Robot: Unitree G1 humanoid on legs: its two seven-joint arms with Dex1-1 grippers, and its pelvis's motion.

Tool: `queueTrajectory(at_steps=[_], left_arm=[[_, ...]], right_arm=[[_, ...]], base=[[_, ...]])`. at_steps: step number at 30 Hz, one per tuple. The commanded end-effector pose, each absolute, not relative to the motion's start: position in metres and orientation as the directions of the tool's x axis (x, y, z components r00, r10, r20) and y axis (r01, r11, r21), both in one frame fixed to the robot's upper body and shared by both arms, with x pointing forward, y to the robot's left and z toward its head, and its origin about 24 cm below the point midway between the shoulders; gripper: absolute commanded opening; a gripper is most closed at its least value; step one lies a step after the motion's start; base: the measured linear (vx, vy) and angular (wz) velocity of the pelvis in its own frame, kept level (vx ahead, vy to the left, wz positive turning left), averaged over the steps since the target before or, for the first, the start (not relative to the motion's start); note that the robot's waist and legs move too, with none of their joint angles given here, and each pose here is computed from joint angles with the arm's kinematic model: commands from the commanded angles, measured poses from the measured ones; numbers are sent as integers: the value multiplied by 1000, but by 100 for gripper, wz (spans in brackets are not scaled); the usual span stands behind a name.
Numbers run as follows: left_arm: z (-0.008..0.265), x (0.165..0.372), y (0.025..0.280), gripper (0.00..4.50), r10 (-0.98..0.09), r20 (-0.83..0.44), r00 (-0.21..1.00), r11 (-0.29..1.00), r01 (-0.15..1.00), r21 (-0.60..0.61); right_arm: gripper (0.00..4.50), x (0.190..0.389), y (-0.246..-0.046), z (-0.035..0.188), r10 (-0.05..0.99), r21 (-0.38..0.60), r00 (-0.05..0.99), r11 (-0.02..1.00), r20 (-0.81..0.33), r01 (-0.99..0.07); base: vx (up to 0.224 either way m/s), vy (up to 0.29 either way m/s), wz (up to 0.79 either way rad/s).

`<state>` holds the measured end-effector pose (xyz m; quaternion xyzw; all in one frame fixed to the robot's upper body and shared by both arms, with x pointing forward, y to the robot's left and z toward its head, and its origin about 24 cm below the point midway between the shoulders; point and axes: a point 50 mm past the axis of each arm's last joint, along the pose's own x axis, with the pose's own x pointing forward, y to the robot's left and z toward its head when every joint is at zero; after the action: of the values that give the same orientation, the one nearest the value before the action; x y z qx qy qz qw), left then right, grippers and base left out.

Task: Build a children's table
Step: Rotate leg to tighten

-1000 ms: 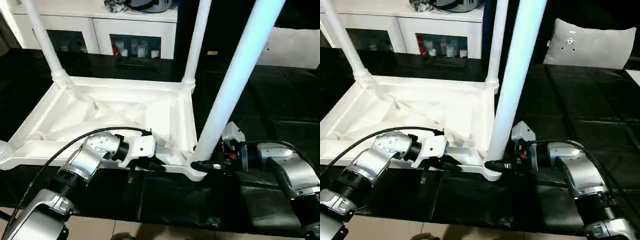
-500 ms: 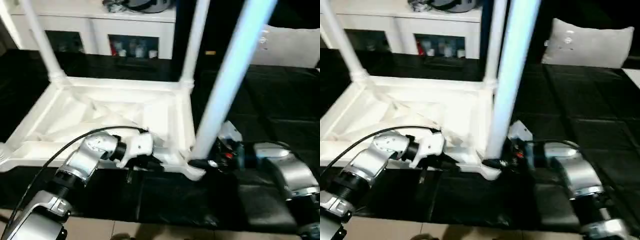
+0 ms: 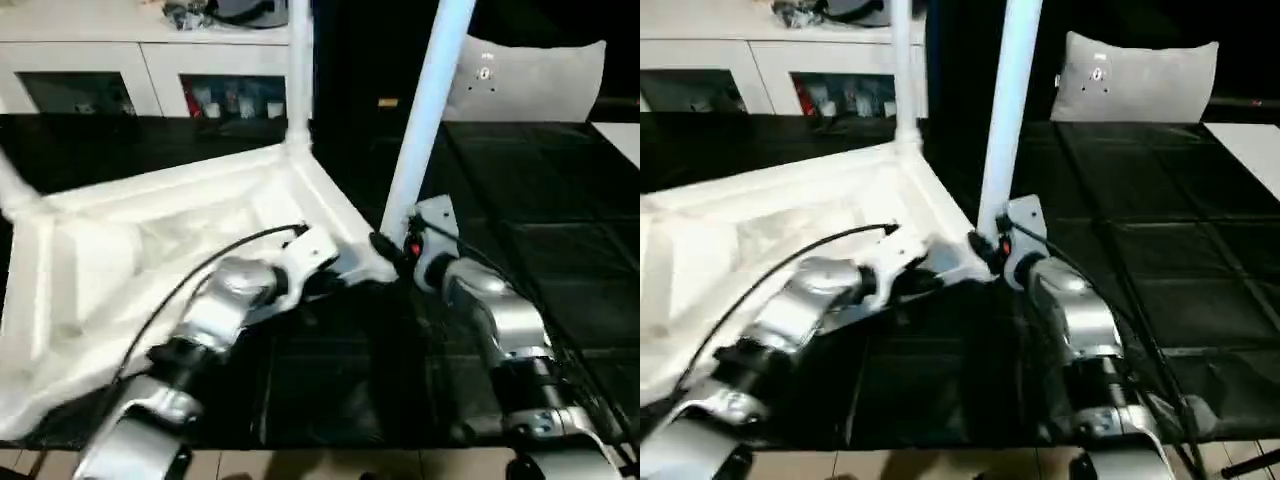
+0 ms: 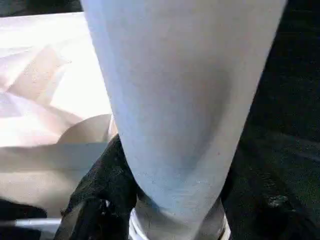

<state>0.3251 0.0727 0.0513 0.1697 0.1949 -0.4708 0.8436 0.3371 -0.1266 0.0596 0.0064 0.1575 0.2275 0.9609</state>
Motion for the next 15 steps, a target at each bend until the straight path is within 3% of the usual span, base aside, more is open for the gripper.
queueTrajectory(at_steps=[1, 11, 13, 15], left_arm=[[63, 325, 45, 0, -771, -407, 489, 492, 864, 108], [61, 327, 59, 0, -749, -438, 498, 477, 863, 166], [59, 325, 73, 0, -771, -450, 451, 407, 892, 197], [59, 325, 73, 0, -771, -450, 451, 407, 892, 197]], right_arm=[[269, 330, -92, 52, 560, 151, 771, 827, -303, -541], [352, 325, -110, 60, 630, 99, 744, 774, -223, -626], [372, 316, -133, 60, 680, 58, 695, 723, -234, -688], [386, 316, -133, 60, 680, 58, 695, 723, -234, -688]], base=[[0, 0, 0], [0, 0, 0], [0, 0, 0], [0, 0, 0]])
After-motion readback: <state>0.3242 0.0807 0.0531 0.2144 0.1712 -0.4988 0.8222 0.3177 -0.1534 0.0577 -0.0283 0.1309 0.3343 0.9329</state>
